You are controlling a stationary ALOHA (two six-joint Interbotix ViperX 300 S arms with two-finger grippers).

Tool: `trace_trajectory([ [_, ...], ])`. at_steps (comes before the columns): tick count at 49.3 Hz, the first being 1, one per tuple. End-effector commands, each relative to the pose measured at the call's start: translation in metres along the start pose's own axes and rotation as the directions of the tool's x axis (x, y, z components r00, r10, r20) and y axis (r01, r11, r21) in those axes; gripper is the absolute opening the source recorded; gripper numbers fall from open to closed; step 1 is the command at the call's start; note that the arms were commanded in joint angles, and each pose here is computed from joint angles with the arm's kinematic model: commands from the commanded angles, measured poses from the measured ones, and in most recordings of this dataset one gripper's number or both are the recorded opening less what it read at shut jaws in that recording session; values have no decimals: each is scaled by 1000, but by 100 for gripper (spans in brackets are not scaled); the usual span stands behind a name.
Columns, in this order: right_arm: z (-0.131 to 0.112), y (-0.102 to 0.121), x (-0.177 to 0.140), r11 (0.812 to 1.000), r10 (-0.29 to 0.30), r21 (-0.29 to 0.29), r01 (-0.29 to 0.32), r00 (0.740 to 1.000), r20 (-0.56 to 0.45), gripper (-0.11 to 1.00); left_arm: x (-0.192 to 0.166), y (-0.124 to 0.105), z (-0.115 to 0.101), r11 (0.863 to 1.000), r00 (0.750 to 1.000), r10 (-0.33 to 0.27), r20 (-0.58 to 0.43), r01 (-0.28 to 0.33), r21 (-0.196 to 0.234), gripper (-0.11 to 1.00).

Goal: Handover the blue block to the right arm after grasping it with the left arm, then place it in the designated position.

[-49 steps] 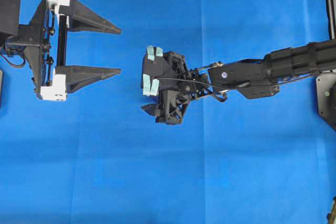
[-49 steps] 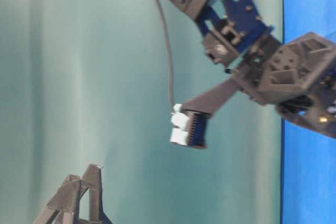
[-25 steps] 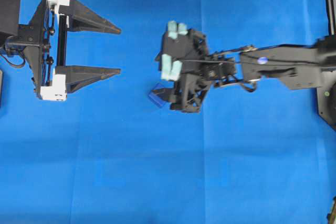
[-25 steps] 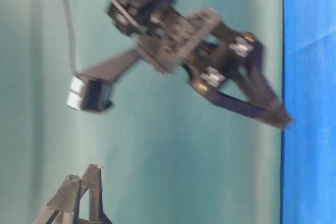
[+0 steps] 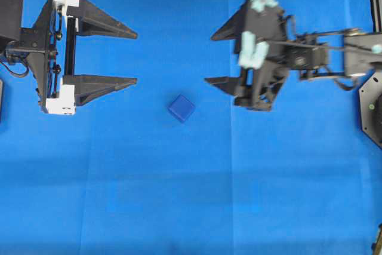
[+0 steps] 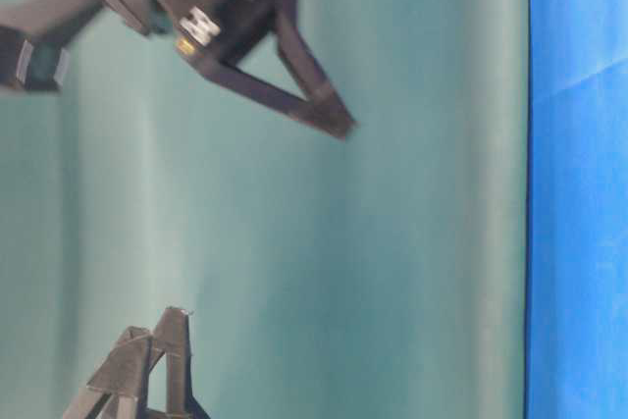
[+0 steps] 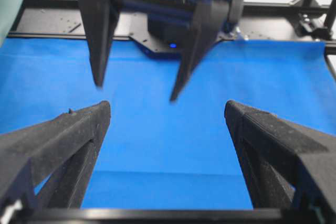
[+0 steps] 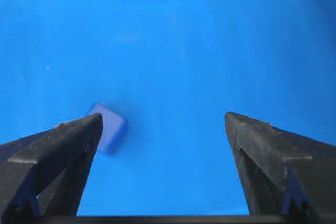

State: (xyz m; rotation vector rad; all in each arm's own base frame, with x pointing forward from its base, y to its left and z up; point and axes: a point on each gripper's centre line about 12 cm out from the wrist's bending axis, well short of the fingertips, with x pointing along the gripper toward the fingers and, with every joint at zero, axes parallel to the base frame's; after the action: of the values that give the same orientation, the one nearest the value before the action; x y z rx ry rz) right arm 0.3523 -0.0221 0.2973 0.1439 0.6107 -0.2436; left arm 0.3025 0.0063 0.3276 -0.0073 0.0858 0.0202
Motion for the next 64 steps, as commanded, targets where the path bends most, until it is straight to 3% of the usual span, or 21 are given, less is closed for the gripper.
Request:
trace_trajectory([
  [1, 11, -3, -23, 1000, 1, 8, -1, 999, 48, 90, -3, 0, 17, 1000, 999, 1, 51, -1, -3, 93],
  [12, 8, -10, -54, 1000, 0, 20, -1, 996, 88, 90, -4, 0, 17, 1000, 999, 1, 52, -1, -3, 93],
  [31, 15, -7, -59, 999, 35, -10, -34, 985, 171, 90, -3, 0, 17, 1000, 998, 0, 55, 0, -3, 93],
  [42, 27, -3, -68, 995, 94, -56, -81, 952, 290, 89, -4, 0, 18, 1000, 998, 0, 58, 0, -3, 93],
  [51, 34, 0, -79, 988, 152, -76, -133, 911, 383, 89, -4, 0, 18, 1000, 998, 0, 57, 0, -3, 93],
  [64, 28, 1, -81, 980, 198, -86, -179, 879, 434, 89, -4, 0, 19, 1000, 998, 1, 60, -1, 0, 93],
])
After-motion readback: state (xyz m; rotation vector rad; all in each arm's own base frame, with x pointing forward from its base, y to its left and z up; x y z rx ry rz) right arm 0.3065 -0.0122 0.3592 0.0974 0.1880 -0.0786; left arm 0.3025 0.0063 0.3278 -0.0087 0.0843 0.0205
